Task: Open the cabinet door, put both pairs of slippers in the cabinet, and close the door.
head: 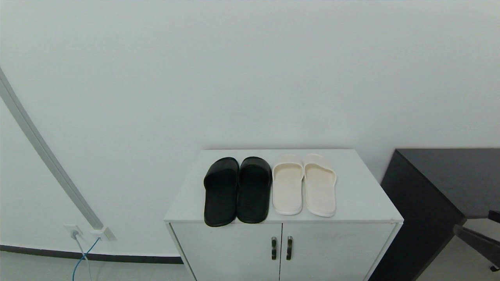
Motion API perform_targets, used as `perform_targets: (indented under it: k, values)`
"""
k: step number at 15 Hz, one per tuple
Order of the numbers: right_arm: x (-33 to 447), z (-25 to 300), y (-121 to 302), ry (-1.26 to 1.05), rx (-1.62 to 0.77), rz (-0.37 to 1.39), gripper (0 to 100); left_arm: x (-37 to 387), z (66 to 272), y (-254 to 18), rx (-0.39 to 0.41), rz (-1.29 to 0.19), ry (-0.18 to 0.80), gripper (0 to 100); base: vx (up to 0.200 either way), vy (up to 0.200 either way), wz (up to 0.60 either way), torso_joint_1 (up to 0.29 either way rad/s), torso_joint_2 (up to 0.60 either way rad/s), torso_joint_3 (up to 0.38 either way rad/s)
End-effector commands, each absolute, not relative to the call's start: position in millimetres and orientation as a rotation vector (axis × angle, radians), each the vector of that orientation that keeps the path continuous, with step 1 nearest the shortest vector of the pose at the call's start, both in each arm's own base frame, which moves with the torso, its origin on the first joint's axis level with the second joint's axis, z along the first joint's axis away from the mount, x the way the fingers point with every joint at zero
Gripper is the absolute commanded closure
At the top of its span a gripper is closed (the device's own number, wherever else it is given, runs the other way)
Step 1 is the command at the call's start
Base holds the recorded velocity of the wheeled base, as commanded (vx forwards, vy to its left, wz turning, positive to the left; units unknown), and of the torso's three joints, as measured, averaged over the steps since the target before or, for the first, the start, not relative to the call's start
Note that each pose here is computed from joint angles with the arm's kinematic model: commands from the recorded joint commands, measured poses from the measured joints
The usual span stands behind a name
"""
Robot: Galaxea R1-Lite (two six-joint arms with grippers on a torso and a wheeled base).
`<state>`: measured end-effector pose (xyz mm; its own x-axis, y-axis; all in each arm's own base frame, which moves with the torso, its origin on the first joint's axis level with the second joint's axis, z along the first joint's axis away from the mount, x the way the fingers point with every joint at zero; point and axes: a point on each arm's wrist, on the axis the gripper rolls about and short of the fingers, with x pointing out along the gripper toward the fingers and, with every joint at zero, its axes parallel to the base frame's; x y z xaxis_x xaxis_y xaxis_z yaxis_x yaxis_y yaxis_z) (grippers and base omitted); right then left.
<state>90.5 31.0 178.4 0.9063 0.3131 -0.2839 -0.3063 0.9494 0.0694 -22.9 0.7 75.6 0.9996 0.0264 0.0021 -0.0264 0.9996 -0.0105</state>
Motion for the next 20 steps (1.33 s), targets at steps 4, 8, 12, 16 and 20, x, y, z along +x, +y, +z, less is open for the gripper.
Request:
perform_targets:
  k: [4, 8, 12, 16, 20]
  values:
    - [132, 186, 104, 0.427, 0.098, 0.408, 0, -23, 76, 1, -0.011, 0.028, -0.002, 100, 0.000, 0.000, 0.00, 0.000, 0.00, 0.000]
    - [169, 187, 149, 0.462, 0.114, 0.350, 0, -23, 76, 1, -0.011, 0.029, -0.002, 100, 0.000, 0.000, 0.00, 0.000, 0.00, 0.000]
    - [192, 183, 188, 0.458, 0.081, 0.298, 0, -23, 76, 1, -0.011, 0.029, -0.002, 100, 0.000, 0.000, 0.00, 0.000, 0.00, 0.000]
    - [220, 168, 217, 0.466, 0.093, 0.231, 0, -23, 76, 1, -0.011, 0.028, -0.002, 100, 0.000, 0.000, 0.00, 0.000, 0.00, 0.000]
    - [252, 134, 246, 0.421, 0.067, 0.121, 0, -23, 76, 1, -0.011, 0.028, -0.002, 100, 0.000, 0.000, 0.00, 0.000, 0.00, 0.000]
